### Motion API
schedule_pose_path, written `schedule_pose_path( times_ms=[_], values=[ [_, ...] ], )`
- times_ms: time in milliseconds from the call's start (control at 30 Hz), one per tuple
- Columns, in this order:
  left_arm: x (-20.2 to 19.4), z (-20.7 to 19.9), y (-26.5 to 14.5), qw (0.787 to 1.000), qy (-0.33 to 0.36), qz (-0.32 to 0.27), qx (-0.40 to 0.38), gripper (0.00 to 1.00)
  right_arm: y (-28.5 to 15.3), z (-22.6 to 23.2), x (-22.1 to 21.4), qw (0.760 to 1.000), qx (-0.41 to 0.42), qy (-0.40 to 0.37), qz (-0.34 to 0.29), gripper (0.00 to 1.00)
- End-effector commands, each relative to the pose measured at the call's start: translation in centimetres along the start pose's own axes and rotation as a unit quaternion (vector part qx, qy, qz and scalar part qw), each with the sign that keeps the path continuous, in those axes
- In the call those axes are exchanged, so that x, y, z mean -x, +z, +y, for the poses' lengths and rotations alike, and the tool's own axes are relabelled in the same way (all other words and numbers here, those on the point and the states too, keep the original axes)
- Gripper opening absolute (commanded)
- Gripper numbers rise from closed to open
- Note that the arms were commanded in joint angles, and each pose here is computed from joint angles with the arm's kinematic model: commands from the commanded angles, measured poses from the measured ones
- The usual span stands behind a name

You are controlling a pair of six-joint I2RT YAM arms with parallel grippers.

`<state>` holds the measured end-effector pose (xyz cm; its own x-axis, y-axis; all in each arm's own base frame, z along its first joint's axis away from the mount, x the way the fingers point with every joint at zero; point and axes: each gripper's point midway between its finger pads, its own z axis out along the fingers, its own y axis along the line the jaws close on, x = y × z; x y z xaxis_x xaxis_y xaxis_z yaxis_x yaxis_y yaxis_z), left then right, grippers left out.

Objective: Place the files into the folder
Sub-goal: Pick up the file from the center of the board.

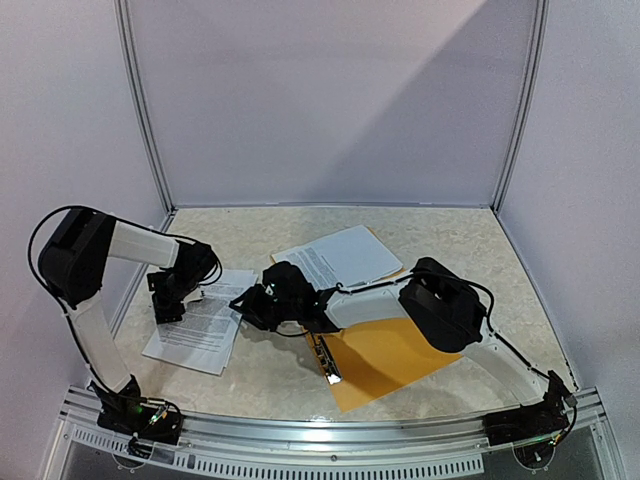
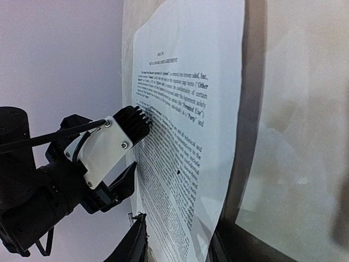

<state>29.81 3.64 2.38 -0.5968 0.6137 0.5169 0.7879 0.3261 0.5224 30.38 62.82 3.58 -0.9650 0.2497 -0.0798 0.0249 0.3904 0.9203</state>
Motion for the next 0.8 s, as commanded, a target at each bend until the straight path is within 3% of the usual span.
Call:
schedule_pose_path(
  times_ms=[0,200,567,767],
  values=[
    [3.0,-6.5,1.0,0.991,0.033,-0.05,-0.118,0.82,0.1,1.1,0.2,0.999,0.019,-0.041,-0.008,0.36],
    [3.2,-6.5,1.1,0.991,0.034,-0.049,-0.119,0.82,-0.5,4.8,0.0,0.992,0.033,-0.116,-0.018,0.35],
    [3.4,-6.3,1.1,0.991,0.034,-0.048,-0.118,0.82,2.4,-0.8,-0.5,1.0,0.002,-0.011,0.014,0.34],
    [3.7,-6.2,1.0,0.991,0.032,-0.05,-0.119,0.82,3.3,0.1,0.1,1.0,-0.005,-0.022,0.01,0.34]
  ],
)
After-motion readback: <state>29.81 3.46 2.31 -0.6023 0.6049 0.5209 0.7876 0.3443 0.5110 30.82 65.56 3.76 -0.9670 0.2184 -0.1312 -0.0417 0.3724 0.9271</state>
